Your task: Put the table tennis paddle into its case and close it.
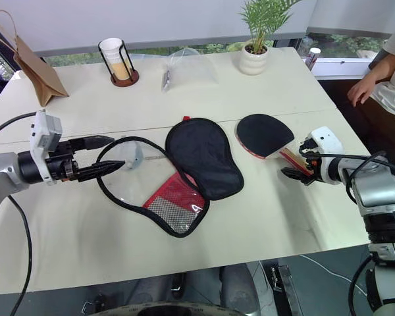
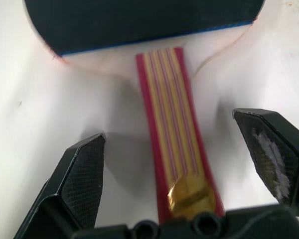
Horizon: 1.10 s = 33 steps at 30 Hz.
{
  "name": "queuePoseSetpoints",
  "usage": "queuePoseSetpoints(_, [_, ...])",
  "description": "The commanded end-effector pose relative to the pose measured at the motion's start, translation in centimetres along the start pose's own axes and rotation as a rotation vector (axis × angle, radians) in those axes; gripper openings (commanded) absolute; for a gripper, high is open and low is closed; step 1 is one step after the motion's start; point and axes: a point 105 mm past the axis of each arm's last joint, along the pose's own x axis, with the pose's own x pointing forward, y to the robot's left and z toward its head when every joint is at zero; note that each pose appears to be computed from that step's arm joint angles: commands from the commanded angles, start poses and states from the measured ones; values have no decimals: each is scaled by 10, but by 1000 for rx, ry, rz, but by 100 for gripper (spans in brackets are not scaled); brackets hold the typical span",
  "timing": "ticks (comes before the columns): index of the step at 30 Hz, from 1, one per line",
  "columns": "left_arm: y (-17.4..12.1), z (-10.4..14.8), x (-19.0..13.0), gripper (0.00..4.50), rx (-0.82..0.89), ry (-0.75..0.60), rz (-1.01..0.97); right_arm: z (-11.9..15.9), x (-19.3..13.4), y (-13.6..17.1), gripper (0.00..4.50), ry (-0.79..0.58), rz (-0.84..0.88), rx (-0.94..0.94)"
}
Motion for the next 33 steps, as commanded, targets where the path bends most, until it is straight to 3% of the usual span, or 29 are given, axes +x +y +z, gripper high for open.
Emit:
queuePoseSetpoints(1, [0, 11, 0, 401, 49, -28, 0, 5, 7, -4, 423, -22, 13, 37])
queuePoseSetpoints(3, [0, 11, 0, 401, 51, -30, 0, 3, 11, -3, 365, -10, 26, 51])
queuePoseSetpoints(8, [-1, 11, 1, 401, 52, -34, 2, 3, 12, 5, 118, 4, 66, 31])
queuePoseSetpoints(9, [-1, 11, 1, 401, 51, -35, 2, 4, 11, 6, 88, 6, 70, 22])
queuePoseSetpoints(13, [-2, 11, 2, 401, 50, -36, 0, 23, 1, 6, 89, -31, 50, 5])
queuePoseSetpoints(16, [-2, 12, 3, 401, 48, -38, -5, 56, -14, 12, 89, -110, 31, 1])
queuePoseSetpoints(20, [-2, 12, 7, 401, 47, -41, -14, 88, -29, 34, 89, -172, 53, -2])
queuePoseSetpoints(23, [-1, 13, 12, 401, 49, -43, -28, 104, -32, 68, 89, -192, 104, -1])
queuePoseSetpoints(33, [-1, 14, 21, 401, 54, -52, -54, 102, 2, 154, 89, -133, 141, 126])
